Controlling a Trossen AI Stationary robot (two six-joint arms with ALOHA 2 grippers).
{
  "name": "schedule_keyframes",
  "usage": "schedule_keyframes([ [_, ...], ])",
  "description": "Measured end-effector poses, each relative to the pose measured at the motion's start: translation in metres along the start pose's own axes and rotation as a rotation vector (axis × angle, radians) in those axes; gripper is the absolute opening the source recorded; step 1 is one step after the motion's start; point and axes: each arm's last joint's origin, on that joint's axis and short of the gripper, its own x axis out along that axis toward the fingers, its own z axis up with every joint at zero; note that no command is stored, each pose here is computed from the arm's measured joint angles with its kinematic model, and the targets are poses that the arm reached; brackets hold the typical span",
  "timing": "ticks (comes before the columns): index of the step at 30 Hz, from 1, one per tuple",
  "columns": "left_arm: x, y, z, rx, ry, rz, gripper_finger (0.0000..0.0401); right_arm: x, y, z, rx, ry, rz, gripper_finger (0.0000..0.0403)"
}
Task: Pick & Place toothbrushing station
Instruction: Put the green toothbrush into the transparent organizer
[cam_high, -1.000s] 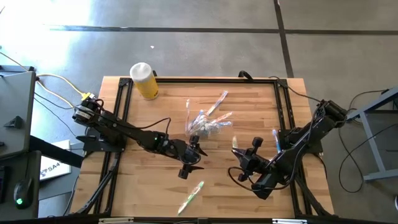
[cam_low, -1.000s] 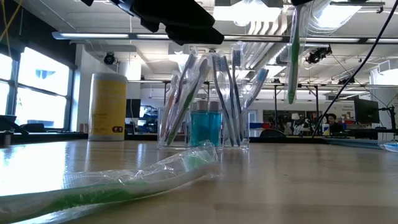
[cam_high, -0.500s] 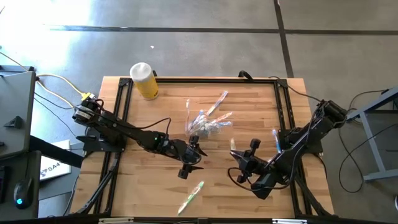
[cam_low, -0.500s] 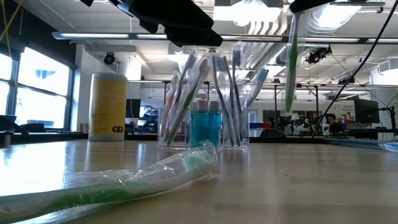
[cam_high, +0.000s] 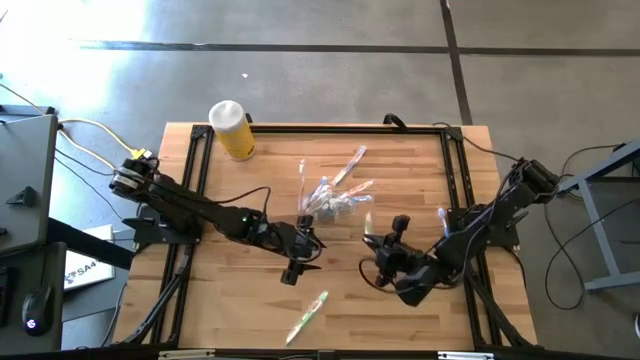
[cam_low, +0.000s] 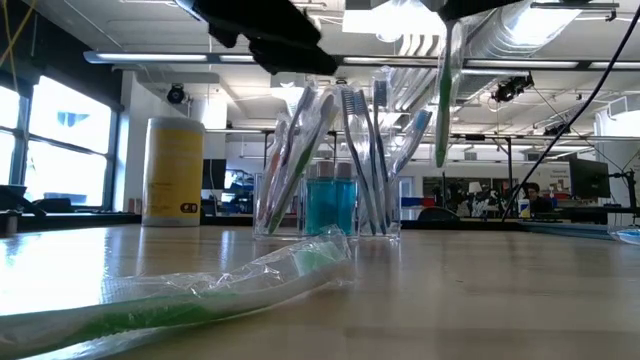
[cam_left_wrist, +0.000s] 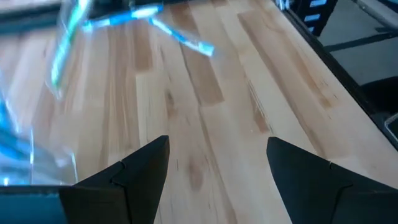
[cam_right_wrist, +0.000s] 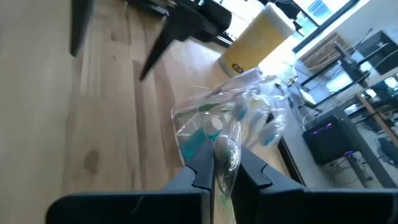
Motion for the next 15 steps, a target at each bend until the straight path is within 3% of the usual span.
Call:
schedule_keyframes([
  [10, -0.014, 0.002, -0.008, -0.050, 0.134, 0.005, 0.0265, 0.011, -0.047, -0.002, -0.003, 0.060, 0.031, 0.0013],
  [15, -0.024, 0.003, -0.014, -0.083, 0.223, 0.012, 0.0265, 0.010, -0.084, -0.019, 0.170, -0.008, 0.091, 0.0013],
])
